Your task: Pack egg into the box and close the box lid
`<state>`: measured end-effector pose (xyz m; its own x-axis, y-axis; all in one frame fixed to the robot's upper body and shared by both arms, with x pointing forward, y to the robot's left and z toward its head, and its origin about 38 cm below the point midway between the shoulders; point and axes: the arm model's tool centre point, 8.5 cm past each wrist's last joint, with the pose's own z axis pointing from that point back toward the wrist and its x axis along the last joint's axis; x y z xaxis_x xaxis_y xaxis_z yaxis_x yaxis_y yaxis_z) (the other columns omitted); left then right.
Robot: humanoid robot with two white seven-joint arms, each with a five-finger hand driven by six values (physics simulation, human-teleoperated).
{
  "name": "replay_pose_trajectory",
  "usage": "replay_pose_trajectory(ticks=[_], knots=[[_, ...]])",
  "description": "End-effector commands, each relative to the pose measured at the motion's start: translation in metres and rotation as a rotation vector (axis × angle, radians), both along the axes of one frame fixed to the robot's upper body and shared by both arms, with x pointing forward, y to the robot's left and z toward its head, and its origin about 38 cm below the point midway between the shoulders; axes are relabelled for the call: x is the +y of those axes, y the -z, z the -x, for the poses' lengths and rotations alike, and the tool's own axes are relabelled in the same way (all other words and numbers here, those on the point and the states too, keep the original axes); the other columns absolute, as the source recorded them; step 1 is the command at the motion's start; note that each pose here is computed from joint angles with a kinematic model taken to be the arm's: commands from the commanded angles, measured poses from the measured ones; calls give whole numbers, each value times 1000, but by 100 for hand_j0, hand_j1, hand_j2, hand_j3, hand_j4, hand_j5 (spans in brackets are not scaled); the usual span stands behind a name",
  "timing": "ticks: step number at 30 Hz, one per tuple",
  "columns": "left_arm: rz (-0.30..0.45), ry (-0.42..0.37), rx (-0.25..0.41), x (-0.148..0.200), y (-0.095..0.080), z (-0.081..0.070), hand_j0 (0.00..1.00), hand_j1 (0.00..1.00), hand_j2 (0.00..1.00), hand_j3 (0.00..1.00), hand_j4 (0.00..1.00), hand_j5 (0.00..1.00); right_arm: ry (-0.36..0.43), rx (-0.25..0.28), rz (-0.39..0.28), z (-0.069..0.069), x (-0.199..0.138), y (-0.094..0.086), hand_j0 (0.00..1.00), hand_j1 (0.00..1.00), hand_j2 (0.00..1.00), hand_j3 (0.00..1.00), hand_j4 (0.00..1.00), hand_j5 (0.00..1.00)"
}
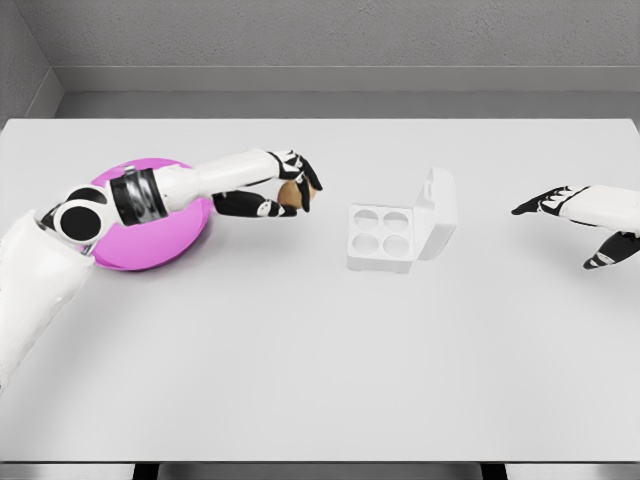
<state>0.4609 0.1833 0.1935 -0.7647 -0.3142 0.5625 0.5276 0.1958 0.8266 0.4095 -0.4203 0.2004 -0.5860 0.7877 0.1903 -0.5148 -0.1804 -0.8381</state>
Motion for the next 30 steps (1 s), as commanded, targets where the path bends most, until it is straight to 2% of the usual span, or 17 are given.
replay_pose_trajectory(ticks=[1,8,10,15,19,22,25,30], knots=[[57,11,20,-8,-3,0,39,39,39,39,39,39,4,0,-3,0,-1,-1,100,100,100,100,100,100],[170,37,71,-28,-3,0,39,39,39,39,39,39,4,0,-3,0,-1,-1,100,100,100,100,100,100],[227,56,84,-40,-6,1,39,39,39,39,39,39,4,0,-3,0,-1,-1,100,100,100,100,100,100],[255,83,93,-58,-5,5,38,38,38,38,38,38,4,0,-3,0,-1,-1,100,100,100,100,100,100],[282,102,119,-74,3,10,38,38,38,38,38,38,6,0,-3,0,-2,-1,100,100,100,100,100,100],[308,99,165,-86,16,11,36,36,36,36,36,36,6,0,-3,0,-2,-1,100,100,100,100,100,100],[361,100,192,-88,15,10,36,36,36,36,36,36,4,0,-3,0,-1,-1,100,100,100,100,100,100],[433,87,263,-92,25,7,36,36,36,36,36,36,7,-1,-3,0,-2,-2,100,100,100,100,100,100]])
